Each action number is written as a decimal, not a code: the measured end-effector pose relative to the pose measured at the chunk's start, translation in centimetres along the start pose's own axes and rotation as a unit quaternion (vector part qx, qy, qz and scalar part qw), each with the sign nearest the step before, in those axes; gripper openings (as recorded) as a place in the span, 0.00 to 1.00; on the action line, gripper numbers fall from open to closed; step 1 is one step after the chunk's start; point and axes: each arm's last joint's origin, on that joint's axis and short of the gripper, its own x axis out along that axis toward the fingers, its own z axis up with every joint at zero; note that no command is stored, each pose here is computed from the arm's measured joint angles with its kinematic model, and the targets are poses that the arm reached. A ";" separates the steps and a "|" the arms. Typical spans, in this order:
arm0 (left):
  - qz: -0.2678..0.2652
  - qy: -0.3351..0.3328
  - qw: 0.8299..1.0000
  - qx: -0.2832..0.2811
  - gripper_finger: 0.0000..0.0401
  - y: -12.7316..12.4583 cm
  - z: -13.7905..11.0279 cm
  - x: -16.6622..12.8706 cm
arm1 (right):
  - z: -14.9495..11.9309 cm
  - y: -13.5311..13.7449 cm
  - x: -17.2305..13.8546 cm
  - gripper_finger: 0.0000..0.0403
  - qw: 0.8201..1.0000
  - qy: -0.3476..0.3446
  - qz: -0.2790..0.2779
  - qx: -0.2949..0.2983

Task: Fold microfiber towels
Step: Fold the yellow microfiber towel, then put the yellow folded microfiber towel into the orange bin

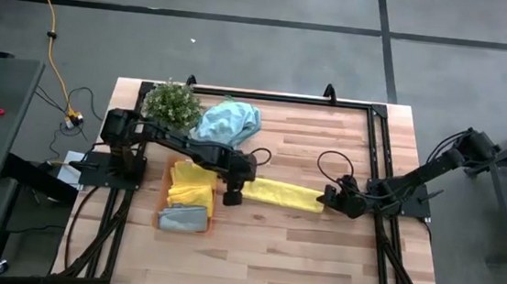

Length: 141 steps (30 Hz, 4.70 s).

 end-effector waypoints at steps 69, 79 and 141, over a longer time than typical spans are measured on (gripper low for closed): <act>0.027 -0.144 0.989 0.022 0.00 -3.8 2.4 1.6 | -4.1 12.1 3.4 0.00 0.987 -0.084 -0.018 -0.137; 0.037 -0.145 0.989 0.018 0.00 -3.8 2.4 1.6 | -4.4 13.1 5.6 0.05 0.986 -0.071 0.034 -0.146; 0.078 -0.096 0.991 0.042 0.00 -1.7 1.8 0.0 | 0.4 12.6 -0.6 0.16 0.918 -0.039 -0.082 -0.386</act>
